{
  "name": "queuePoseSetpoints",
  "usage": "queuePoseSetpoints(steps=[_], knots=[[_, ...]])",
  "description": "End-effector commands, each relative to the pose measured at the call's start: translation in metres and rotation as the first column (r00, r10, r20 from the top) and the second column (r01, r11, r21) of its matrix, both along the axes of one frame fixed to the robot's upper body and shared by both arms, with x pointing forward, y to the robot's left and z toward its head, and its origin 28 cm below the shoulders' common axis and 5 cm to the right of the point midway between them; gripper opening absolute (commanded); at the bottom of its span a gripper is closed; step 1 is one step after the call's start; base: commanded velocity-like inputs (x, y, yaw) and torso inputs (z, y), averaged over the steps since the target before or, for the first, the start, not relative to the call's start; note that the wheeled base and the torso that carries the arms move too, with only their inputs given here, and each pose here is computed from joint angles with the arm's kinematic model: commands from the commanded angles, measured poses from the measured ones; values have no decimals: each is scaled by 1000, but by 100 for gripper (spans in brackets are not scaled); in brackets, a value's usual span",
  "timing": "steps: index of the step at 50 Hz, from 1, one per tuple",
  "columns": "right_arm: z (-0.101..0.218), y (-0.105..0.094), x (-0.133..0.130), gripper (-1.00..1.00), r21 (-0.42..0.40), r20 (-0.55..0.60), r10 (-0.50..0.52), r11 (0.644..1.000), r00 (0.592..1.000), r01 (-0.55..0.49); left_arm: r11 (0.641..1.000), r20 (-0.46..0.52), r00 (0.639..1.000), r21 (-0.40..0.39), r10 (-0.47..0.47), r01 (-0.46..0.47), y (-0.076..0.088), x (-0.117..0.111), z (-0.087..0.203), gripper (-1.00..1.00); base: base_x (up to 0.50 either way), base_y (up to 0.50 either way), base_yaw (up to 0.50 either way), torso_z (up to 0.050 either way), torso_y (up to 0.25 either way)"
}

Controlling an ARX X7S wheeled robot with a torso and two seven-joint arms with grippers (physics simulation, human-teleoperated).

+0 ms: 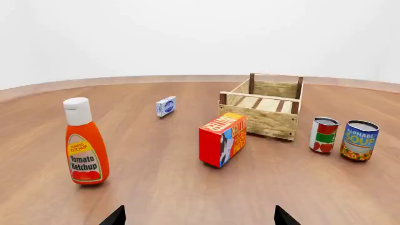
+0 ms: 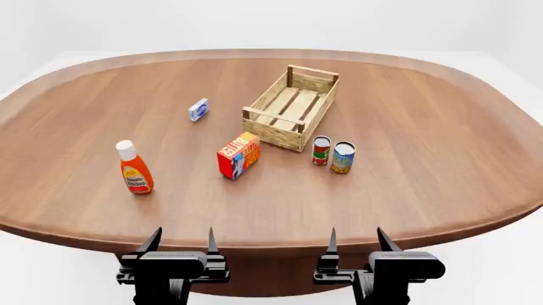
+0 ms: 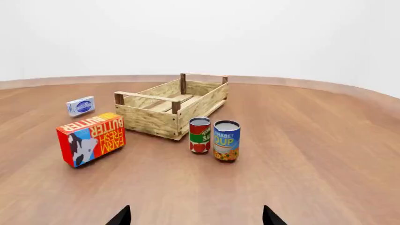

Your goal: Pick up the ketchup, and put it in the wooden tray.

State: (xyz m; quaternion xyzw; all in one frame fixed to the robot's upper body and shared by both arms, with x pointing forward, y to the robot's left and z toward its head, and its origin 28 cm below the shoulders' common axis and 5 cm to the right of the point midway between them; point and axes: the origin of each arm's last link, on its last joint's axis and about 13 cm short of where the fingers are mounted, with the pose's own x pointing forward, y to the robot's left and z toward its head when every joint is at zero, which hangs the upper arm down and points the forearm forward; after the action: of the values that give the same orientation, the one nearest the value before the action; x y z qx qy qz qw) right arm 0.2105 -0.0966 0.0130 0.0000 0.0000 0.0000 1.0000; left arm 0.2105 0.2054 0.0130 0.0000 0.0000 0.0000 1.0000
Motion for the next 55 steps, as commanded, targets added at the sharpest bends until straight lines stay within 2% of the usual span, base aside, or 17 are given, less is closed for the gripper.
queuePoseSetpoints(steps=[1,16,27,44,55], knots=[[0,1,0,100,-1,-2,2,1000,1000,-2,1000,-1,1000,-3,-2,2,0,0,0,100,0,0,0,0,0],[3,3,3,100,-62,-15,14,998,1000,-15,1000,-6,1000,-14,-3,3,1,0,0,100,0,0,0,0,0],[6,3,5,100,-67,-17,34,997,999,-35,1000,-7,1000,-13,-13,13,2,1,4,100,0,-64,0,0,0],[11,0,6,100,-63,-16,26,998,1000,-27,1000,5,1000,-8,-26,26,2,7,13,100,14,-355,0,0,0],[21,-3,17,100,-77,-7,32,997,999,-32,1000,12,1000,-1,-26,26,5,15,20,100,136,-424,0,0,0]])
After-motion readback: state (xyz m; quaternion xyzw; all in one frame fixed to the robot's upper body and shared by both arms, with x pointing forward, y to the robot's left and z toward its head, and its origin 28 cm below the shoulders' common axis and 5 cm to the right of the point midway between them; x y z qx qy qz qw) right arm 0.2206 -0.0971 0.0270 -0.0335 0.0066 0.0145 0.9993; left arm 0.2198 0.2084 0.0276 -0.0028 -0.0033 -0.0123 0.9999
